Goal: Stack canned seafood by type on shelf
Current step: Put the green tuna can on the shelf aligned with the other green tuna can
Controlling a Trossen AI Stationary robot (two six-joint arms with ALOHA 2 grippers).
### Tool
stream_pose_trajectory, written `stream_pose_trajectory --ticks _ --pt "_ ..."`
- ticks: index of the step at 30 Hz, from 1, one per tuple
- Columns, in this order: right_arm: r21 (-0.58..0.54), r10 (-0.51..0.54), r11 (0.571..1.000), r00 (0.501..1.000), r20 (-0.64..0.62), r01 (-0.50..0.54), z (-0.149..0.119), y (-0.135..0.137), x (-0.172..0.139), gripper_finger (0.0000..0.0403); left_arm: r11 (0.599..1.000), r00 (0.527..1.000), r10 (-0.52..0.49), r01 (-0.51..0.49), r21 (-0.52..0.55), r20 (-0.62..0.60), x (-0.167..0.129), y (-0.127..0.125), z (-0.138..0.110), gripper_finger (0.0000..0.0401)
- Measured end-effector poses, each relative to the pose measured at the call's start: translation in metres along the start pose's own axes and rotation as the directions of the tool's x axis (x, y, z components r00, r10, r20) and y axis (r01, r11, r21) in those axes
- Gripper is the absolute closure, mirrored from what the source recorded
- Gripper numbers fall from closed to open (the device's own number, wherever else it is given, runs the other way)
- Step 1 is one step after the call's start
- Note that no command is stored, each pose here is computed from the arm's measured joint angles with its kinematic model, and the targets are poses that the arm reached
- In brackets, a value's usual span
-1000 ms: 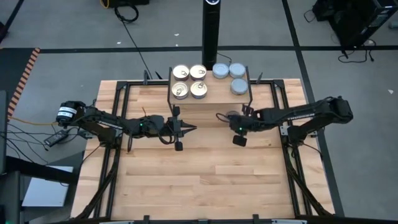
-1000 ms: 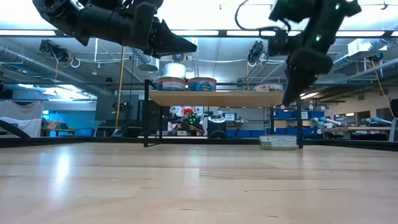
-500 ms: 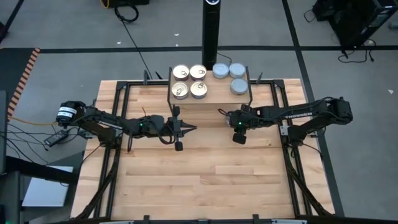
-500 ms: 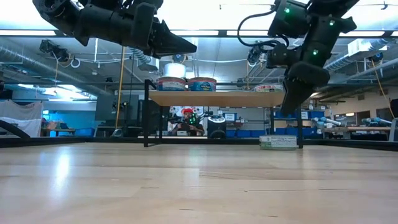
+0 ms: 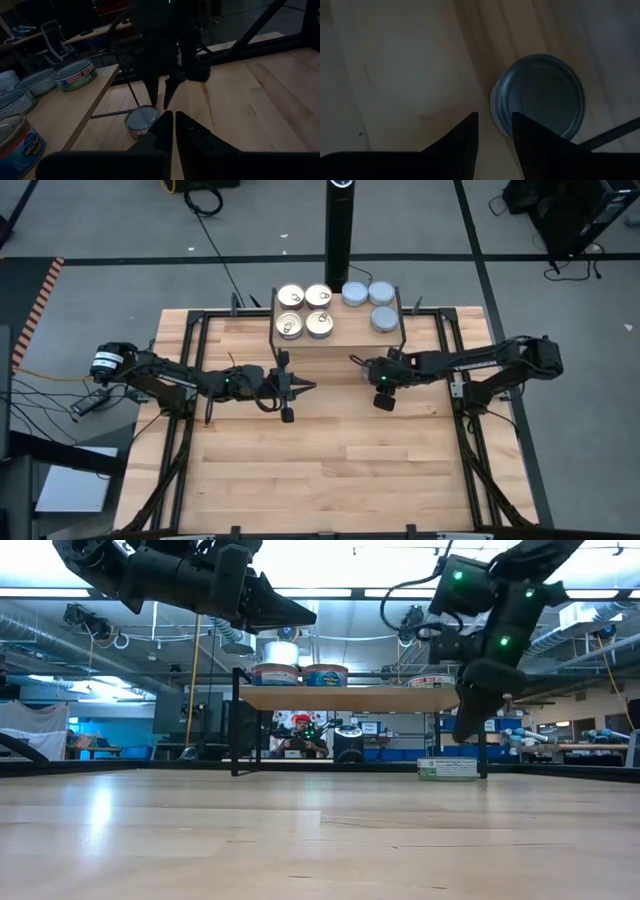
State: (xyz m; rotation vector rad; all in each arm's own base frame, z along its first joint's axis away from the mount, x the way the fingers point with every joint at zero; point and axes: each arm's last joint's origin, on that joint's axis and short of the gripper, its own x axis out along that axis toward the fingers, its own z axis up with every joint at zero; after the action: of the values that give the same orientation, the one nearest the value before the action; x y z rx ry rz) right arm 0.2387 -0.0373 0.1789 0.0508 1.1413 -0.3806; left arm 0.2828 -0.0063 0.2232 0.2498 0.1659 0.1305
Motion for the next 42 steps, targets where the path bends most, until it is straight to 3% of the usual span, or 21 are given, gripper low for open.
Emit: stream_pose_trajectory --ticks 9,20,23,27,29,34,42 --pt "-0.028 -0.02 0.999 0.99 -0.138 0.017 0.025 0.004 0.012 0.0272 1.0 1.0 0.001 -0.001 0.001 0.001 0.0 0.0 0.0 0.0376" --pt "-0.062 -0.095 0.995 0.971 -0.22 0.083 0.023 0.002 0.04 0.0281 1.0 1.0 -0.002 0.002 0.001 -0.01 0.0 0.0 -0.001 0.0376" --pt "-0.085 -0.108 0.992 0.966 -0.235 0.09 0.022 0.003 0.044 0.0301 1.0 1.0 -0.002 0.002 0.0 -0.01 0.0 0.0 -0.001 0.0376" --pt "-0.11 -0.119 0.989 0.966 -0.23 0.096 0.022 0.004 0.047 0.0367 1.0 1.0 -0.002 0.002 0.0 -0.01 0.0 0.0 -0.001 0.0376" --pt "-0.127 -0.118 0.988 0.967 -0.225 0.091 0.023 0.005 0.046 0.0389 1.0 1.0 -0.002 0.002 0.0 -0.01 0.0 0.0 -0.001 0.0376" --pt "-0.144 -0.099 0.987 0.976 -0.192 0.072 0.023 0.01 0.035 0.0397 1.0 1.0 -0.002 0.002 0.0 -0.009 0.0 0.0 -0.001 0.0376" --pt "-0.106 0.017 0.994 0.995 -0.102 -0.028 0.024 0.021 0.002 0.04 1.0 1.0 -0.002 0.002 -0.001 -0.009 0.0 0.0 -0.001 0.0376"
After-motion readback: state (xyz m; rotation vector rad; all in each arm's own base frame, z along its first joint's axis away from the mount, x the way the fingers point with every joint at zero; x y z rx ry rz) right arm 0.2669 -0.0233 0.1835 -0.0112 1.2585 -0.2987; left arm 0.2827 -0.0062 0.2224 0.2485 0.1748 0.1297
